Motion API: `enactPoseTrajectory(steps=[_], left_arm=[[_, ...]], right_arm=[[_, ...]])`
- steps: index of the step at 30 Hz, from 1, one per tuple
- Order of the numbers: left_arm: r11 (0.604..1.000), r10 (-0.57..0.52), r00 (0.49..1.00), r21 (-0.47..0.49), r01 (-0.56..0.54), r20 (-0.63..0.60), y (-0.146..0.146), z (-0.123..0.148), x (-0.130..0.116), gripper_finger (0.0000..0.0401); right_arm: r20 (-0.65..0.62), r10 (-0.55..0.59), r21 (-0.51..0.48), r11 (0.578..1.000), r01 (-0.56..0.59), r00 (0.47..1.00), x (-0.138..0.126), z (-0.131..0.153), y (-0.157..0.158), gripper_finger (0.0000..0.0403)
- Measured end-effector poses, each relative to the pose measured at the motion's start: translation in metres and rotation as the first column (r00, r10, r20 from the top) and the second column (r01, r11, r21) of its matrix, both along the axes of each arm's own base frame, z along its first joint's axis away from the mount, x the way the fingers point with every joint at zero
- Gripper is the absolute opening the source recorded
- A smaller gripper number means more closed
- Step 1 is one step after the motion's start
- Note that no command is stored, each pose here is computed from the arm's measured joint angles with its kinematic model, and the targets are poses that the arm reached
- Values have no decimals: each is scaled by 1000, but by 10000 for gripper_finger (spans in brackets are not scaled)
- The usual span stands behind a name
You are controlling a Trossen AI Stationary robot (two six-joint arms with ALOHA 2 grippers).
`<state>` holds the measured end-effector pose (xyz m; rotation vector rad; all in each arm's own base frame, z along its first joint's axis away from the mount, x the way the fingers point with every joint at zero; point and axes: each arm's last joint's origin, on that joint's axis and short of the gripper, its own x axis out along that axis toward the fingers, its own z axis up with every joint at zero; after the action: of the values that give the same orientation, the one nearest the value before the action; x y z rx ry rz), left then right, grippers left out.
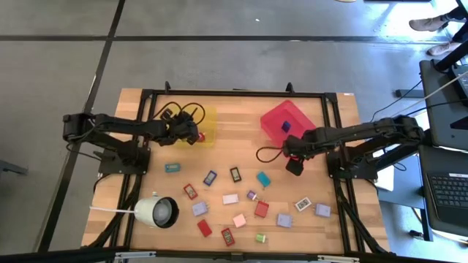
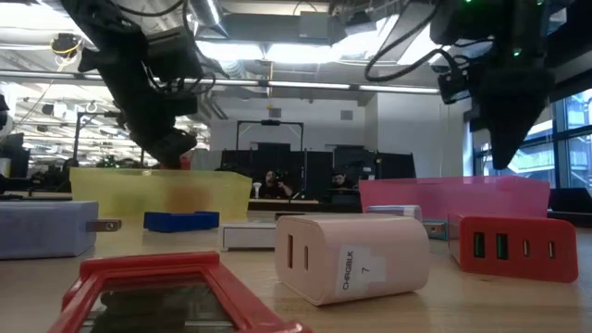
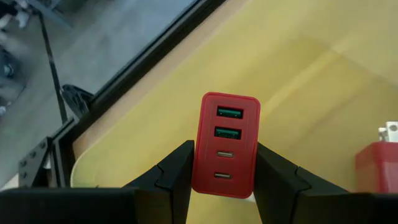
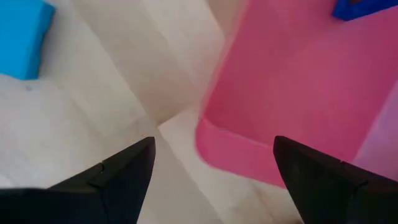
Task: Pick & Place Office items
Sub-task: Put the top red charger adapter into the yellow bin
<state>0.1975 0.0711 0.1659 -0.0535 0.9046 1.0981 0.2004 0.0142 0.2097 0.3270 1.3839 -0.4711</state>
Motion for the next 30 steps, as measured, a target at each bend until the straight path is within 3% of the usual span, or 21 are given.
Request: enactPoseTrajectory(steps=[9, 16, 30], left_arm=[[998, -13, 1000, -58, 12, -8, 1, -2, -2, 134], [998, -16, 999, -65, 13, -44, 0, -3, -5, 134], [990, -69, 997, -130, 63, -46, -2, -5, -4, 173]], right_arm=[[25, 31, 13, 999, -32, 999, -4, 0, 32, 331], [34, -11, 43, 999, 9, 999, -9, 0, 48, 331], [49, 159, 66, 985, -162, 986, -22, 0, 84, 331]])
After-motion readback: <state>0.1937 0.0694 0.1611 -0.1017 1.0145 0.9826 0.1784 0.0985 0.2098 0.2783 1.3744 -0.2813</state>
